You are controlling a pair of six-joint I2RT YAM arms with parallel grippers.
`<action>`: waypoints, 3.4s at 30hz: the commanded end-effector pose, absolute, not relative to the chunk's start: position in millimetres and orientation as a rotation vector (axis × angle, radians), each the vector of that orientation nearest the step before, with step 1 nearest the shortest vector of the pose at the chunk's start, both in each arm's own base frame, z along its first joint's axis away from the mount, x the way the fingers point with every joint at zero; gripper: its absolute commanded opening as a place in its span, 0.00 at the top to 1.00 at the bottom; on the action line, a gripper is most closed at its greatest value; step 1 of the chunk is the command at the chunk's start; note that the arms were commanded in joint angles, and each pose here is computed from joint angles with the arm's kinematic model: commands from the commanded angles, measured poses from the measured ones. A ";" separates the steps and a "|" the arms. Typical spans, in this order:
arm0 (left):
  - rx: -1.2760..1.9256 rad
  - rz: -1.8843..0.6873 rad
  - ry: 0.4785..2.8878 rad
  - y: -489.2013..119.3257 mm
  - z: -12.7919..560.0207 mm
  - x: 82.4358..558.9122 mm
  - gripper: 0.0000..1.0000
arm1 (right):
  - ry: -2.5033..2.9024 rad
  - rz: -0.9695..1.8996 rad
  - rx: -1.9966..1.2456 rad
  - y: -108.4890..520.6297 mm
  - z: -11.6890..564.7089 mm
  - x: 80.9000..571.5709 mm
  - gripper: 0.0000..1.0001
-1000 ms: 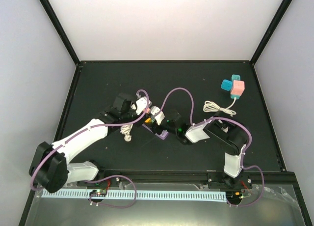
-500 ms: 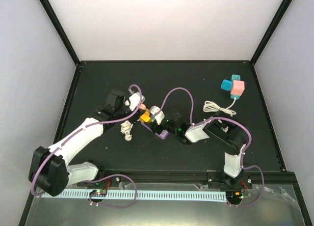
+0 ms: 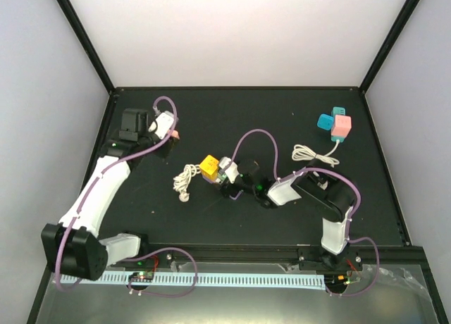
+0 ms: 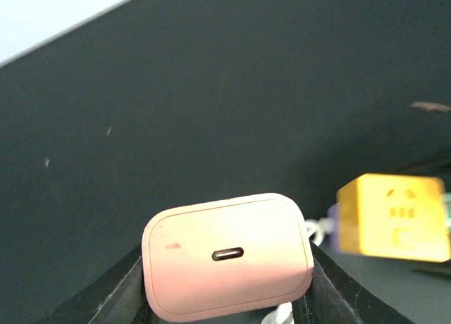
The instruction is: Pull the plug off the socket
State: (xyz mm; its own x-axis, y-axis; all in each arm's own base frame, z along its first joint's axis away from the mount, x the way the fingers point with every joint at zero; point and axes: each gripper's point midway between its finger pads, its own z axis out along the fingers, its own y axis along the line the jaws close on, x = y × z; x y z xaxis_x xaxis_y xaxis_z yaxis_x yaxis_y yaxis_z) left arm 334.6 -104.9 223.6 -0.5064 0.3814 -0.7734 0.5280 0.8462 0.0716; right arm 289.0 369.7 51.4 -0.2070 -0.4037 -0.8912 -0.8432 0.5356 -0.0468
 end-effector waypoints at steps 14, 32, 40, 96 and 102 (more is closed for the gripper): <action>0.466 -0.028 2.867 64.9 131.3 310.1 0.79 | 1.753 0.591 -1.069 362.7 83.0 279.4 0.00; 0.535 0.065 3.181 117.3 56.7 284.8 0.73 | 1.647 0.640 -1.063 358.4 142.6 266.8 0.00; 0.513 -0.009 3.232 115.9 36.7 289.8 0.61 | 1.609 0.643 -1.074 355.7 164.3 262.2 0.00; 2.342 -0.235 1.291 -236.5 179.9 216.7 0.27 | 2.301 1.675 -0.584 306.6 99.8 217.6 0.49; 2.407 -0.154 1.249 -267.0 169.0 233.2 0.33 | 2.313 1.680 -0.508 306.5 91.5 222.5 0.61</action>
